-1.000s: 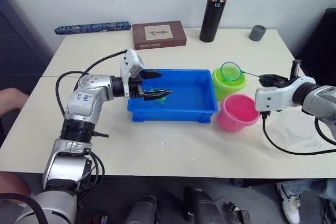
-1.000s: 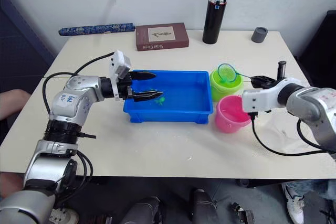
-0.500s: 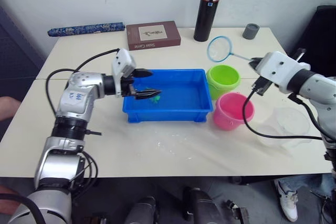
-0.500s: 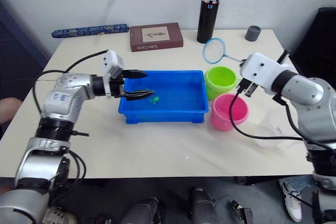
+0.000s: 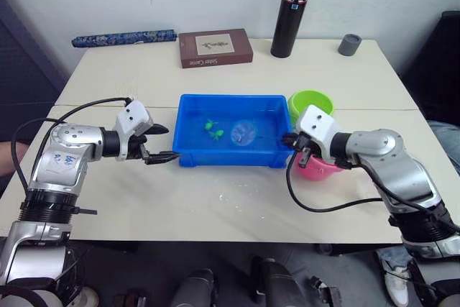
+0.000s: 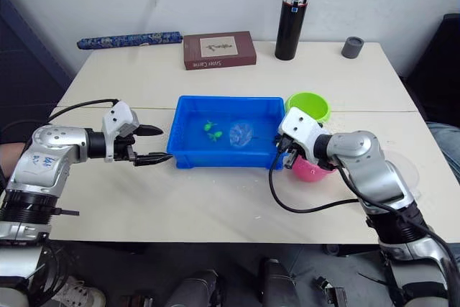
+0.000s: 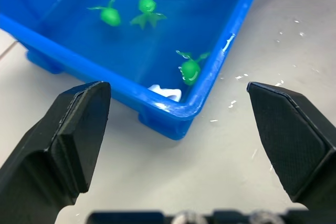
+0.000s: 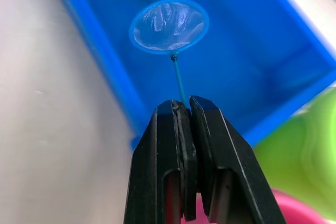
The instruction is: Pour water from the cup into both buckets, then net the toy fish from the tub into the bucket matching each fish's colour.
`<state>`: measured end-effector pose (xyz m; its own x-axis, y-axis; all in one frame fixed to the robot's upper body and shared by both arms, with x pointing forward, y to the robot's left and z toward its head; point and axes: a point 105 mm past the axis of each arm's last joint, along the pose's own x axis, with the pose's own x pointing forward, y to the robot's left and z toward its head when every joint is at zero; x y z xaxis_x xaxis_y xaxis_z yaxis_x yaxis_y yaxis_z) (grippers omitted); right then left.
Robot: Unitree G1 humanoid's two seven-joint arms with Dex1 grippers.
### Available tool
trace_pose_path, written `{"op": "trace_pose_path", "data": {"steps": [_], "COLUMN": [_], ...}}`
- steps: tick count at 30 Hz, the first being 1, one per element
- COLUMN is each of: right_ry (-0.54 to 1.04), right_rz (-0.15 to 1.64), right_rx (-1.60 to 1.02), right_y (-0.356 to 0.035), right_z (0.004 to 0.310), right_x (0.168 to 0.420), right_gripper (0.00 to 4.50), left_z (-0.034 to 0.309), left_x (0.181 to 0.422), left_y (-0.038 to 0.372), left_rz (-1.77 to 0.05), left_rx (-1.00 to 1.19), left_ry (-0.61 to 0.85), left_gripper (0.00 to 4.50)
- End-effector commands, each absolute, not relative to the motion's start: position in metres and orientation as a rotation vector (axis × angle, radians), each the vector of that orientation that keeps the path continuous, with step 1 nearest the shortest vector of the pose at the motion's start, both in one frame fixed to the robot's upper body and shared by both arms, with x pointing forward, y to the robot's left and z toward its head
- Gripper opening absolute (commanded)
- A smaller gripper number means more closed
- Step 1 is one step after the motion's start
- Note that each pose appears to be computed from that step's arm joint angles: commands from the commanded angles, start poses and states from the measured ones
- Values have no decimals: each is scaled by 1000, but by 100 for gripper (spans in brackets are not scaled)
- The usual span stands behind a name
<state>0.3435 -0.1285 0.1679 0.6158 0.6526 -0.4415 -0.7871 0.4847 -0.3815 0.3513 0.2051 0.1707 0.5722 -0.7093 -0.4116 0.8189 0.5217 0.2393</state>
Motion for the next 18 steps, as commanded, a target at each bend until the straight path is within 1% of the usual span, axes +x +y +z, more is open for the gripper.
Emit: {"op": "trace_pose_path", "data": {"steps": [1, 8, 13, 15, 18], "right_ry": [280, 338, 349, 341, 307], "right_rz": [943, 950, 949, 964, 986], "right_rx": [-552, -504, -487, -460, -390], "right_y": [-120, -104, -97, -90, -81], "right_z": [171, 158, 153, 155, 164], "right_x": [341, 362, 374, 376, 375], "right_gripper": [0, 0, 0, 0, 0], "left_z": [185, 187, 189, 190, 191], "left_x": [347, 342, 339, 338, 338], "left_y": [209, 211, 213, 214, 213], "left_rz": [-905, -870, -854, -847, -845], "left_rx": [453, 442, 441, 439, 438], "left_ry": [233, 217, 211, 207, 203], "left_gripper": [448, 448, 448, 448, 448]}}
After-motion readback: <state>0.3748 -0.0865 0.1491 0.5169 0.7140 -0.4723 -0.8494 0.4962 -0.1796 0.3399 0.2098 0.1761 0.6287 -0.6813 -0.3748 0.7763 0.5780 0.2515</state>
